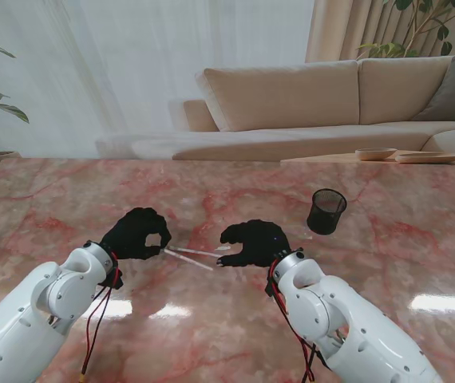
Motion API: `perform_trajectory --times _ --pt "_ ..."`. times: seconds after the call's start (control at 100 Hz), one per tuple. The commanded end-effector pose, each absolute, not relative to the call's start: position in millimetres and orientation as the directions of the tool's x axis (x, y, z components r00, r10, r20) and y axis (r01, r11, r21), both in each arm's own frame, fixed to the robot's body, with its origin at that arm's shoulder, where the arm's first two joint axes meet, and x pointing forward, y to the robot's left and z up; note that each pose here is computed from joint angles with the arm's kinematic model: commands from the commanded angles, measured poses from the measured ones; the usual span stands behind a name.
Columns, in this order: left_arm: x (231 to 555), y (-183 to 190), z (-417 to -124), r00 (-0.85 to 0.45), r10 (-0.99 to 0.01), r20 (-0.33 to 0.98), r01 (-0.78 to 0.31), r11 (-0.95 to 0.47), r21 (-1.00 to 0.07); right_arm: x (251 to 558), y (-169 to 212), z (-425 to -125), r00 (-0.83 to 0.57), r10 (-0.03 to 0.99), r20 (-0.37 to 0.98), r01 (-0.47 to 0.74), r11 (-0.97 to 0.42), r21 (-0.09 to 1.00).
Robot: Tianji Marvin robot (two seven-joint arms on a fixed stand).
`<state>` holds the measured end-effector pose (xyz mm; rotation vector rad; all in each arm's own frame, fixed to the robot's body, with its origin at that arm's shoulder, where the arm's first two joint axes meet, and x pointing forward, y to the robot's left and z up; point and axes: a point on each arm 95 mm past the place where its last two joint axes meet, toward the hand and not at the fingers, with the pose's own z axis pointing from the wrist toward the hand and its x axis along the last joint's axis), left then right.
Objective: Insert makeup brushes into the holder
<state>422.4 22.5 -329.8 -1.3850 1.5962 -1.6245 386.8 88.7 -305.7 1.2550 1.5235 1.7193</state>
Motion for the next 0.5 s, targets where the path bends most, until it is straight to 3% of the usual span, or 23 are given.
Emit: perform_trajectory --times 0.0,0.49 --pt "424 16 -331 -0.38 -0.862 0.335 -0.311 -0.222 -0.924 386 94 -311 -0.423 0.851 0.311 0.22 -0.237 0.946" --pt "429 0 -333 -0.404 -0.844 0.352 -0.331 -0.224 -0.917 395 120 -317 -0.378 0.869 0.32 0.314 -0.204 0.927"
